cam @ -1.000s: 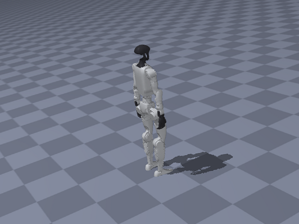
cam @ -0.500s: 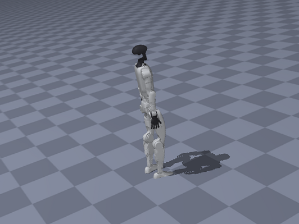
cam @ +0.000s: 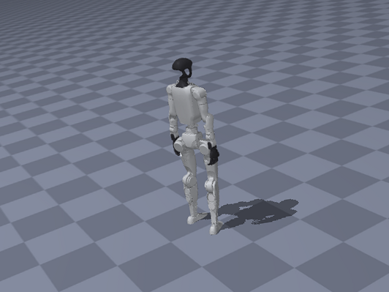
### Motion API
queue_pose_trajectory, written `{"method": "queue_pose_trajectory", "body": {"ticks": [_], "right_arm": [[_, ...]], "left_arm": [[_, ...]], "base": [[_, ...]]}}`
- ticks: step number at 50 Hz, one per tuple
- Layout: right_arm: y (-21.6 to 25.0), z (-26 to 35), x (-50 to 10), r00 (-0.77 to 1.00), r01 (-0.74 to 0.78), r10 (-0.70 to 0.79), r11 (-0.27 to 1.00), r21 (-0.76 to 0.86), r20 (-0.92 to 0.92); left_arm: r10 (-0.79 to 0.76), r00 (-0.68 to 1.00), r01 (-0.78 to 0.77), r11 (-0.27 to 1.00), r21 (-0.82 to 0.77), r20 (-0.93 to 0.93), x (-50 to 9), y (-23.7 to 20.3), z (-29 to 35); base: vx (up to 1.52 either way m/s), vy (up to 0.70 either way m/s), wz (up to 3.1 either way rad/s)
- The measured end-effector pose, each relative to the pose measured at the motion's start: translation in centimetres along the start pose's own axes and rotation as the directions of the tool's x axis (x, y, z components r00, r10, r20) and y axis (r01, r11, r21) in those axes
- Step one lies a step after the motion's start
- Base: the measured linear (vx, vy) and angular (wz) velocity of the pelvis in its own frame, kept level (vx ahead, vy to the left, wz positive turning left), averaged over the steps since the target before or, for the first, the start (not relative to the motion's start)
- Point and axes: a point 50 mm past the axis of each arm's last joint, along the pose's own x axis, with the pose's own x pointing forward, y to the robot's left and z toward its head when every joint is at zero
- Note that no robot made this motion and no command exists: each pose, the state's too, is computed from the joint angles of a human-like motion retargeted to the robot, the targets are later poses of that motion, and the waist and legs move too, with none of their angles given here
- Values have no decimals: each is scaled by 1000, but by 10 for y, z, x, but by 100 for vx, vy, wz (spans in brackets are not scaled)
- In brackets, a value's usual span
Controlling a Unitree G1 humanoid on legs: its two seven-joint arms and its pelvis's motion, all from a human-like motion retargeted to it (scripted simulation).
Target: Upper body actions
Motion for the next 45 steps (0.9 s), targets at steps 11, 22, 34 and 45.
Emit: {"method": "queue_pose_trajectory", "body": {"ticks": [11,22,34,45], "right_arm": [[-20,16,-3,998,33,-31,999,-36,46],[-33,-5,-5,998,60,-60,997,40,0],[-25,-8,-4,999,41,-41,999,-24,-13],[-24,61,-7,978,29,-11,996,-83,211]], "left_arm": [[9,995,-6,999,-36,95,3,-9,24],[77,992,-66,991,-114,101,2,-10,10],[77,994,-65,987,-147,80,1,-5,4],[77,997,-82,976,-200,-31,-2,-9,-24]], "base": [[-26,-10,141],[-9,5,267],[7,22,219],[7,29,117]]}}
